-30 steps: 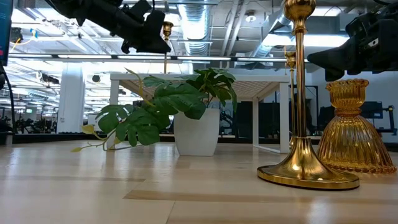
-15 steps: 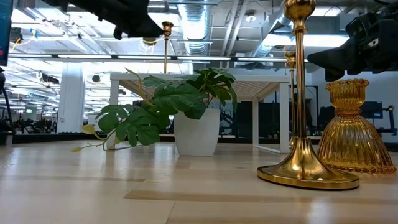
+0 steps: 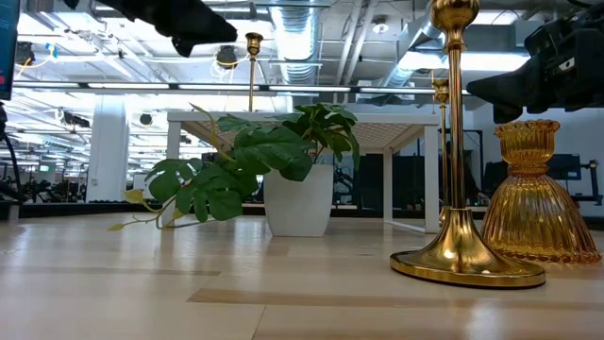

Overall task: Pick & Place candle stick holders
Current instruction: Put the top gold candle holder on the shelf

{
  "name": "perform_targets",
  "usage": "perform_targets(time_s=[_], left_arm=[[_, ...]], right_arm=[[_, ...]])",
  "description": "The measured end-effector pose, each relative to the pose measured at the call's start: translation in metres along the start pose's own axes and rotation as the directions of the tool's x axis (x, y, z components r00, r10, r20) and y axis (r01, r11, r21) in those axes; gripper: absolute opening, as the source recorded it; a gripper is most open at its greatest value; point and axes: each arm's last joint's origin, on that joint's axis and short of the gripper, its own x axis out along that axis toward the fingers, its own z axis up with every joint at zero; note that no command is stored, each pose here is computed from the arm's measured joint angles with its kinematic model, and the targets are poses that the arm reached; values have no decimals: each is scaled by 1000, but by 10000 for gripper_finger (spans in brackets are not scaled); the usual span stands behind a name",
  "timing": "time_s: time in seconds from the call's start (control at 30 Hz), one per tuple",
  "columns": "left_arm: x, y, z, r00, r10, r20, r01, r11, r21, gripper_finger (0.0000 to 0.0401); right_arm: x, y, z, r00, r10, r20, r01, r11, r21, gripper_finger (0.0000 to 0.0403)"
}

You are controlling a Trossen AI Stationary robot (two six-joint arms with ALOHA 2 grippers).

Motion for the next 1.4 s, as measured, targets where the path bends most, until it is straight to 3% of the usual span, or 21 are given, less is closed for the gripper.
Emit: perform_targets(time_s=[0.13,0.27,0.4,0.63,0.77,0.97,1.27,1.4], left_arm=[[2,-10,-14,996,-92,-24,93,993,67,9],[4,-11,-26,999,-43,-24,46,995,94,5],[6,-10,-40,998,53,-32,-49,994,97,5],[7,-14,-64,998,37,-50,-33,996,88,6],[6,-21,-75,998,-44,-35,48,991,128,4],[4,-28,-79,977,-212,34,199,953,230,7],[4,-29,-74,968,-237,78,216,952,219,6],[3,-31,-71,943,-312,118,281,933,223,5]], right_arm=[[0,0,0,1000,0,0,0,1000,1,0],[0,0,0,1000,-11,0,11,1000,11,0],[0,-3,0,993,-116,-7,116,992,59,0],[0,-3,-2,993,-119,-22,120,991,61,0],[0,-1,-2,995,-102,-20,104,993,61,0],[0,0,-1,996,-91,-19,92,994,62,0],[0,0,-1,995,-95,-18,96,994,55,0],[0,0,-1,995,-95,-18,96,994,54,0]])
